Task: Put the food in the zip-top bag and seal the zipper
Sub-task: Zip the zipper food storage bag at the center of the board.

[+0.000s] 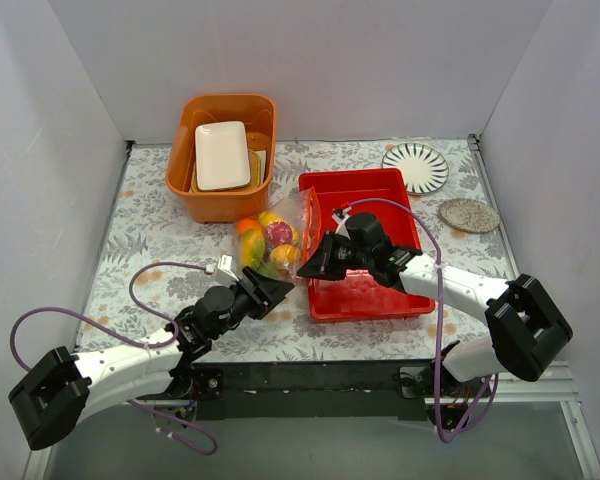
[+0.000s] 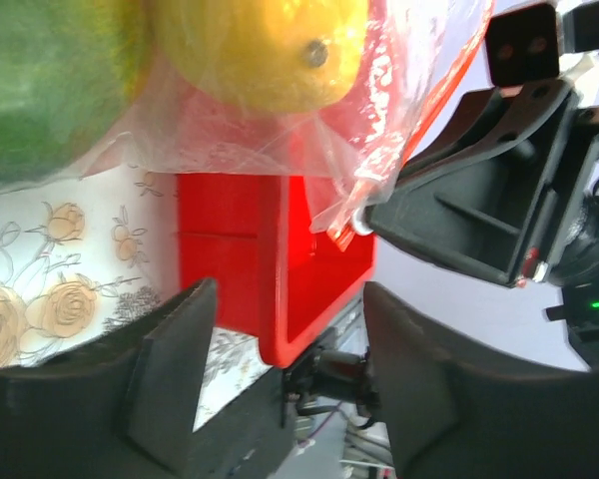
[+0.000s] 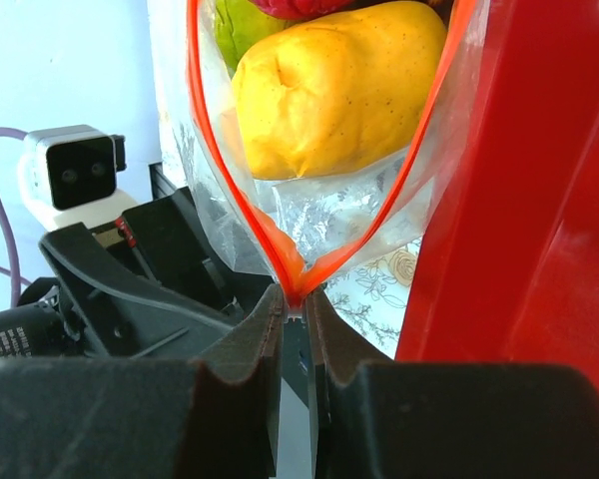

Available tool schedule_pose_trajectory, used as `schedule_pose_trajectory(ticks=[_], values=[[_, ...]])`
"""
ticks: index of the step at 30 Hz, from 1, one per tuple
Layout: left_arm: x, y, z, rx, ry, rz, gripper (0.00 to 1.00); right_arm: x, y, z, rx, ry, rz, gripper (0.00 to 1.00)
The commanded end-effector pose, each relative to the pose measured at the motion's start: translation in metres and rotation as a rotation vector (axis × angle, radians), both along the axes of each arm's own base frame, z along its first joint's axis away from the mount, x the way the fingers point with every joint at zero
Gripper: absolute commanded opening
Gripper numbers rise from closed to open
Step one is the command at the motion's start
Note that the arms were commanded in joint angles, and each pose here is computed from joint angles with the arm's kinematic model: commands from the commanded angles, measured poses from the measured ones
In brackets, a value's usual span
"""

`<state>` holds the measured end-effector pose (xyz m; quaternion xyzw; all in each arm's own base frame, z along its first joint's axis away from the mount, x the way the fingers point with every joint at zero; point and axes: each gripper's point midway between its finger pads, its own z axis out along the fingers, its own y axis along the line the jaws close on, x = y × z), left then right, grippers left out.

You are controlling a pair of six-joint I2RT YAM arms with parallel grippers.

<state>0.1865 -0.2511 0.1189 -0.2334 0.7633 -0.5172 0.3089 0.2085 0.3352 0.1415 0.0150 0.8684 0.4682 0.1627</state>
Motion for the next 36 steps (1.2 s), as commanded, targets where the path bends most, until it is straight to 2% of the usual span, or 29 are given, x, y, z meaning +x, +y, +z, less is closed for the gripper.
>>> schedule_pose_trajectory(ticks=[1, 3, 6, 11, 16, 19, 22, 24, 26, 33, 36], values=[[0.009, -0.004, 0.033, -0.295, 0.148, 0.105, 0.65, -0.002, 0.007, 0.028, 0.093, -0.033, 0.032, 0.05], [0.011, -0.006, 0.037, -0.294, 0.129, 0.104, 0.69, -0.003, 0.008, 0.029, 0.101, -0.029, 0.035, 0.06], [0.014, -0.011, 0.042, -0.296, 0.115, 0.095, 0.69, -0.007, 0.009, 0.029, 0.114, -0.012, 0.047, 0.06], [0.017, -0.017, 0.042, -0.295, 0.114, 0.083, 0.46, -0.014, 0.011, 0.029, 0.159, 0.024, 0.061, 0.06], [0.022, -0.019, 0.048, -0.302, 0.096, 0.090, 0.44, -0.016, 0.011, 0.029, 0.160, 0.032, 0.070, 0.06], [0.024, -0.018, 0.049, -0.302, 0.091, 0.101, 0.40, -0.017, 0.010, 0.030, 0.160, 0.035, 0.070, 0.06], [0.026, -0.017, 0.050, -0.307, 0.089, 0.111, 0.31, -0.018, 0.011, 0.030, 0.160, 0.042, 0.078, 0.06], [0.028, -0.016, 0.053, -0.317, 0.081, 0.114, 0.19, -0.019, 0.011, 0.029, 0.161, 0.050, 0.083, 0.06], [0.030, -0.016, 0.055, -0.318, 0.078, 0.117, 0.13, -0.021, 0.011, 0.027, 0.159, 0.057, 0.086, 0.06], [0.031, -0.015, 0.056, -0.325, 0.072, 0.122, 0.08, -0.022, 0.011, 0.028, 0.161, 0.064, 0.091, 0.06], [0.032, -0.014, 0.055, -0.323, 0.074, 0.128, 0.00, -0.023, 0.011, 0.027, 0.156, 0.074, 0.095, 0.06]])
